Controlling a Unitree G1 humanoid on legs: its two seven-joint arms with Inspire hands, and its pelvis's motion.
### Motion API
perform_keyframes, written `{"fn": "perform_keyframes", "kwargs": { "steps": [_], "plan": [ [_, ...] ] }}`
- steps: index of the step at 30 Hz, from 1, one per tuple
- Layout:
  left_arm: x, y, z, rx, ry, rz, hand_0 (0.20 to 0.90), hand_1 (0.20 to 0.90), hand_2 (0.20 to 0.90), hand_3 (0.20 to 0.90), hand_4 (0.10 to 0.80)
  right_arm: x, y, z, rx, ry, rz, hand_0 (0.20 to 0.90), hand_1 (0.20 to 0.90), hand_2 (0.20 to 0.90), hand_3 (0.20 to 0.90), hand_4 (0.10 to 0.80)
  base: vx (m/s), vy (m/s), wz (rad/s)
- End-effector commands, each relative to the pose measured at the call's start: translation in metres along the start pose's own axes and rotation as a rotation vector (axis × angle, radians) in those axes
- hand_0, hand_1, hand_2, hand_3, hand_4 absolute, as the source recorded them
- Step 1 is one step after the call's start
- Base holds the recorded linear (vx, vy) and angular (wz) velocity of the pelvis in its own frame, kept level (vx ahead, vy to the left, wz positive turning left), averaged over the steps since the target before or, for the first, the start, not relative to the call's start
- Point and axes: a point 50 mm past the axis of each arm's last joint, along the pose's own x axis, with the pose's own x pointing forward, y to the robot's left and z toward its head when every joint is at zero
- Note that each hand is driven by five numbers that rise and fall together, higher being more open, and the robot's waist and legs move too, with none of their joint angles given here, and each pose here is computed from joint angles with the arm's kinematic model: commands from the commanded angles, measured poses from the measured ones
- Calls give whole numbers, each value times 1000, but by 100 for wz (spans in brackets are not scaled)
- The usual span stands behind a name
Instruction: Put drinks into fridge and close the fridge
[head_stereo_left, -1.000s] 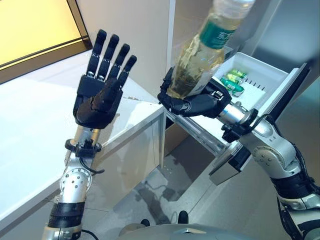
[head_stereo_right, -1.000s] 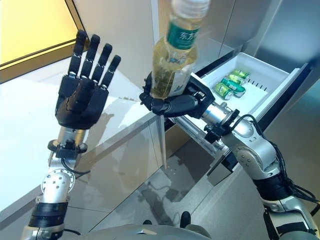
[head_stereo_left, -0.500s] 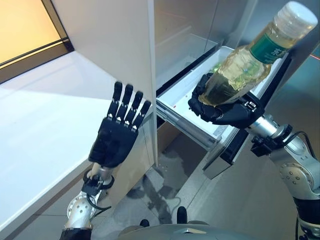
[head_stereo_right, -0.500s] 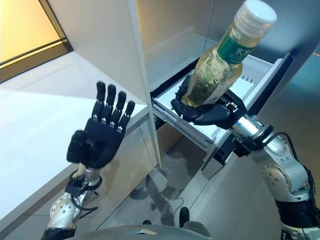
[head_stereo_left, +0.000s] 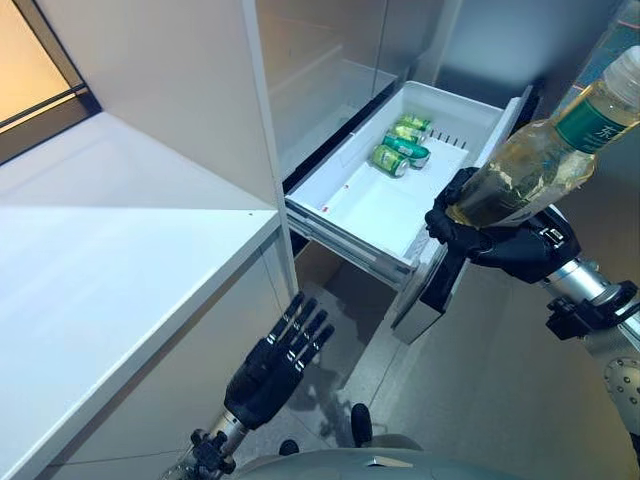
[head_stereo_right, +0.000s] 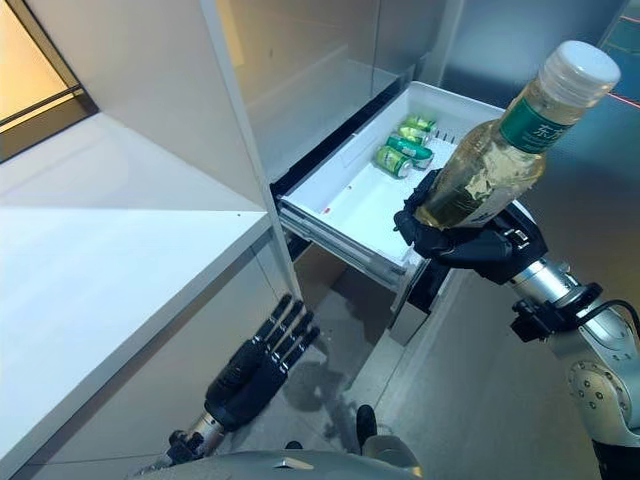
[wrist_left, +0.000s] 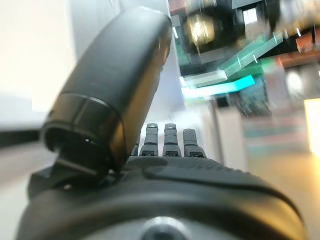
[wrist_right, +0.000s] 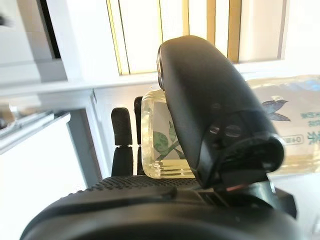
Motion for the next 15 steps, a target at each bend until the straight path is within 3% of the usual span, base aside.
{"fn": "perform_keyframes", "kwargs": {
  "steps": [1,6,15],
  "plan": [
    [-6,14,14,156,11,192,900,900,900,900,800,-3,-19,70,-288,-327,-112,300,300,300,200,100,0,-7,-11],
    [-16,39,25,388,84,553,900,900,900,900,800,9,-31,80,-461,-277,-207,300,300,300,200,100,1,-4,-5],
    [-49,66,14,582,237,892,900,900,900,900,800,46,-49,91,-680,-91,-232,300,300,300,200,100,65,-42,-5]
  ]
}}
